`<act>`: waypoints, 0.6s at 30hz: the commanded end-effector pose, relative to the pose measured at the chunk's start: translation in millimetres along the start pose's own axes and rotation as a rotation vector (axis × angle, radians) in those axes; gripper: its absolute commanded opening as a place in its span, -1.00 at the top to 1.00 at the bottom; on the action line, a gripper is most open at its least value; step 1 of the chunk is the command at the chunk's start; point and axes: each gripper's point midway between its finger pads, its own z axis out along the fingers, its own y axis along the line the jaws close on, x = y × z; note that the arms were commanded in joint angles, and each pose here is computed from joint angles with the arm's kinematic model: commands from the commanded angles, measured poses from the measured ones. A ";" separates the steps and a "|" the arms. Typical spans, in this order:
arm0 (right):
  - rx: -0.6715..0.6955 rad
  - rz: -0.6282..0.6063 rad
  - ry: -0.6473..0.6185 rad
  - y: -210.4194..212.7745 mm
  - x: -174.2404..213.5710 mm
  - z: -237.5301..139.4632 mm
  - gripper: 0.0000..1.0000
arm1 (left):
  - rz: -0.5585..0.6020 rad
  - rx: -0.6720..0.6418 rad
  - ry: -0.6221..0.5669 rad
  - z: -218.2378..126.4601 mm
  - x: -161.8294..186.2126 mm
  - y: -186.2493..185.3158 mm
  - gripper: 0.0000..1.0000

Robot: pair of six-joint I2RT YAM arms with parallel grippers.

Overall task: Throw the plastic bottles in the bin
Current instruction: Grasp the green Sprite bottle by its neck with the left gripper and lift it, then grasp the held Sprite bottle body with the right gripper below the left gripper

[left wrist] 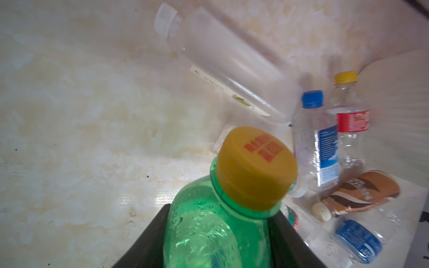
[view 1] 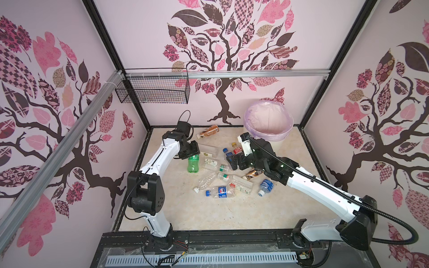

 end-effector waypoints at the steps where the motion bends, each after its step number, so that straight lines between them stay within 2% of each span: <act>1: -0.088 0.070 -0.059 16.5 -16.8 -3.2 -0.99 | -0.015 0.148 -0.153 -50.6 -34.8 -42.0 -0.02; 10: -0.163 0.161 -0.131 30.8 -38.9 6.7 -0.99 | 0.026 0.315 -0.241 -105.1 -55.4 -119.3 -0.04; 18: -0.164 0.141 -0.173 37.8 -64.3 19.9 -0.99 | 0.028 0.468 -0.267 -136.9 -56.4 -164.7 -0.04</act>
